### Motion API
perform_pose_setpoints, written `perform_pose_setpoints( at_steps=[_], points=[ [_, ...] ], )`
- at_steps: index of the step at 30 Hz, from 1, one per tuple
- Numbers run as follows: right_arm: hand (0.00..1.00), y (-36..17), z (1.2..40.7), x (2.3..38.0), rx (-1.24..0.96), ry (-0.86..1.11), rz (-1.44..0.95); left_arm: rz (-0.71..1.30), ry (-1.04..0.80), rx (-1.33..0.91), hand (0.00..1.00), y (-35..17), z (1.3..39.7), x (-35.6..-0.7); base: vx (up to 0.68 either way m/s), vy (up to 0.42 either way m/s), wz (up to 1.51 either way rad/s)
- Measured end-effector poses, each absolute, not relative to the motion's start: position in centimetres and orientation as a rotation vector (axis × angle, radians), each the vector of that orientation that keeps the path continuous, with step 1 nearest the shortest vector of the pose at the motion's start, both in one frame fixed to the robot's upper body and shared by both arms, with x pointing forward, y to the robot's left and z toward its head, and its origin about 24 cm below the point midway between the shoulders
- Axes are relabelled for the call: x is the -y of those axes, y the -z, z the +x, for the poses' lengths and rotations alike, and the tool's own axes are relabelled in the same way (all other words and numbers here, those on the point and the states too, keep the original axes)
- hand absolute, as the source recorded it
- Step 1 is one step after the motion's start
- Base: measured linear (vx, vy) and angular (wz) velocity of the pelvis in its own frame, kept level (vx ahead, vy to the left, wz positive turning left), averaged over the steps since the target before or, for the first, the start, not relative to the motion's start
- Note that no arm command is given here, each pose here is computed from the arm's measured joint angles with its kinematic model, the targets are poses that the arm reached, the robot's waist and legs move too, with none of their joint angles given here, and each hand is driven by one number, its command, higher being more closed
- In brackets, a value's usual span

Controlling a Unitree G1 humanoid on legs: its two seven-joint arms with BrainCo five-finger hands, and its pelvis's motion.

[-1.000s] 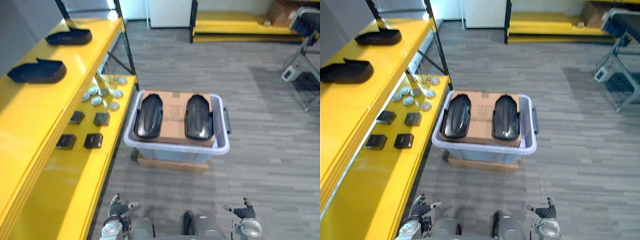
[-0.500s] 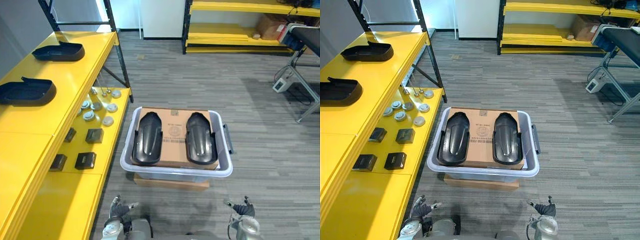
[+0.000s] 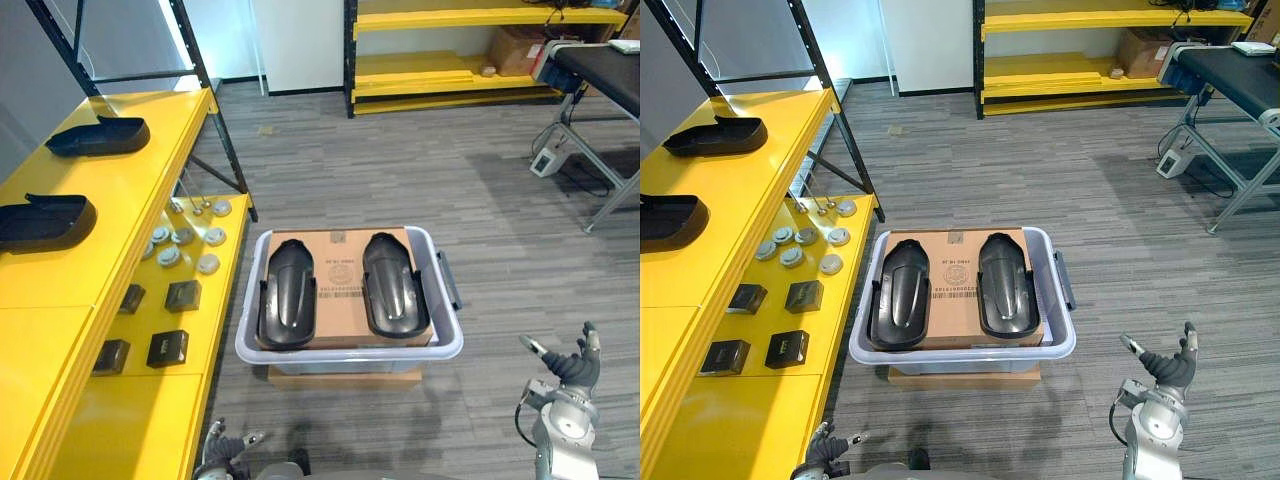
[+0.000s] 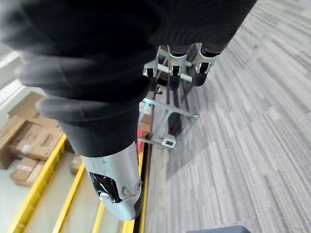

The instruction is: Walk over and take plastic housings, then place them on the shelf

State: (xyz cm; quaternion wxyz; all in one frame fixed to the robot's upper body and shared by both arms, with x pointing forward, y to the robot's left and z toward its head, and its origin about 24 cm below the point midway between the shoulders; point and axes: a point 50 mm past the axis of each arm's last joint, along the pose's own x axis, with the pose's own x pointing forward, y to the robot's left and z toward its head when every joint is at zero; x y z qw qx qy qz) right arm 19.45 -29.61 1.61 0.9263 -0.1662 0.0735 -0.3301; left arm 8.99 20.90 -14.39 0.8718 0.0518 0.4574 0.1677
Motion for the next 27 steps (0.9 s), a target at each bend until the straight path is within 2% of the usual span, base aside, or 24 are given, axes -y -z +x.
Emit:
perform_pose_setpoints(
  at_steps=[5,11,27],
  points=[
    [0.00,-1.8,21.8,29.3,-0.157,0.563,-0.493,0.128,-0.345,-0.974,0.00,14.6,8.6,-21.2,-0.05,0.018,0.23],
    [0.00,-0.5,24.3,29.0,-0.248,0.494,-0.553,0.143,-0.327,-0.992,0.00,14.7,8.3,-21.1,-0.11,0.019,0.25],
    [0.00,-3.2,31.3,28.4,-0.272,0.616,-0.564,0.160,-0.309,-0.944,0.00,14.5,9.5,-20.0,0.00,-0.003,0.18]
  ],
)
